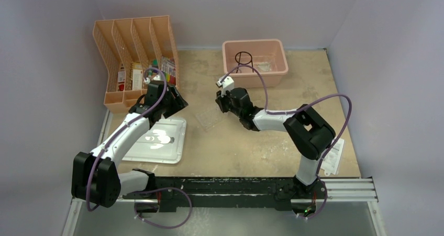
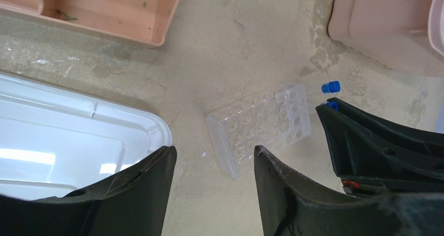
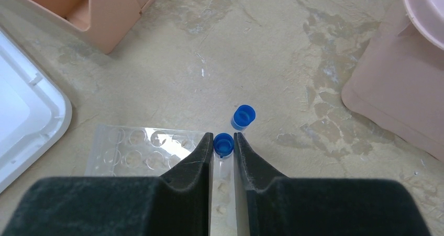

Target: Organize the chemistry lab equipment

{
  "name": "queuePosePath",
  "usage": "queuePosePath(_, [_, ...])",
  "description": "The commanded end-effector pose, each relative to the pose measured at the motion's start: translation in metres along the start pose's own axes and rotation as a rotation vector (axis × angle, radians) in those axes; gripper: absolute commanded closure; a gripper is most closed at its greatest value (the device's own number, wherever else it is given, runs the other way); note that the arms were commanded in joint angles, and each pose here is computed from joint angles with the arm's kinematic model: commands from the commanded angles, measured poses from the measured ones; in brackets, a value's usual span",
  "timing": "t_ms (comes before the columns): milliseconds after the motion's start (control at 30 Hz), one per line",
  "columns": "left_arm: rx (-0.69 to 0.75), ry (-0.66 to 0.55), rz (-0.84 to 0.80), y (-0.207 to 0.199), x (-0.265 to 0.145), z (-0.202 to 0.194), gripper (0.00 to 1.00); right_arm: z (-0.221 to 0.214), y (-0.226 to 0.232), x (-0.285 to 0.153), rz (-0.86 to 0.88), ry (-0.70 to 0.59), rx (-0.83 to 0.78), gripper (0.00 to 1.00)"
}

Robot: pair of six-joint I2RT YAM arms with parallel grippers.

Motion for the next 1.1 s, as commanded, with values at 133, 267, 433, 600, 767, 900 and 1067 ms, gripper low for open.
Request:
queuePosePath(133, [-0.005,-0.036,-0.032,-0.006,-0.001,0.008,0.44,0.031,-0.001,-0.007,-0.011,-0.191,-0.022,0.85])
queuePosePath(267, [-0.003,-0.038,-0.031,-0.006,-0.001,0.009,0.44,0.027,0.001,-0.006,-0.006,-0.198,-0.021,0.85])
queuePosePath(433, [-0.002,-0.037,-0.03,-0.006,-0.001,0.009,0.44,0.02,0.003,-0.003,0.003,-0.174,-0.024,0.84])
queuePosePath(600, [-0.001,-0.037,-0.031,-0.006,-0.001,0.009,0.44,0.017,0.004,-0.001,0.008,-0.149,-0.029,0.79])
queuePosePath(767, [-0.001,-0.038,-0.031,-0.007,-0.001,0.009,0.44,0.016,0.005,0.0,0.014,-0.145,-0.036,0.74])
queuePosePath(900, [-0.002,-0.038,-0.032,-0.007,-0.001,0.009,0.44,0.013,0.007,-0.001,0.02,-0.141,-0.038,0.69])
queuePosePath(1067, [-0.002,-0.037,-0.03,-0.006,0.0,0.009,0.44,0.022,0.006,-0.007,0.023,-0.155,-0.021,0.59])
Point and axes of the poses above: each gripper's point midway between its finger pads, its own x axis out along the fingers, its own y axis along the line the jaws close on, z = x × y, the point moved 3 cm from there along -x, back along the fingers, and after that the axes turned 15 degrees about -x, right-handed, at the moved point
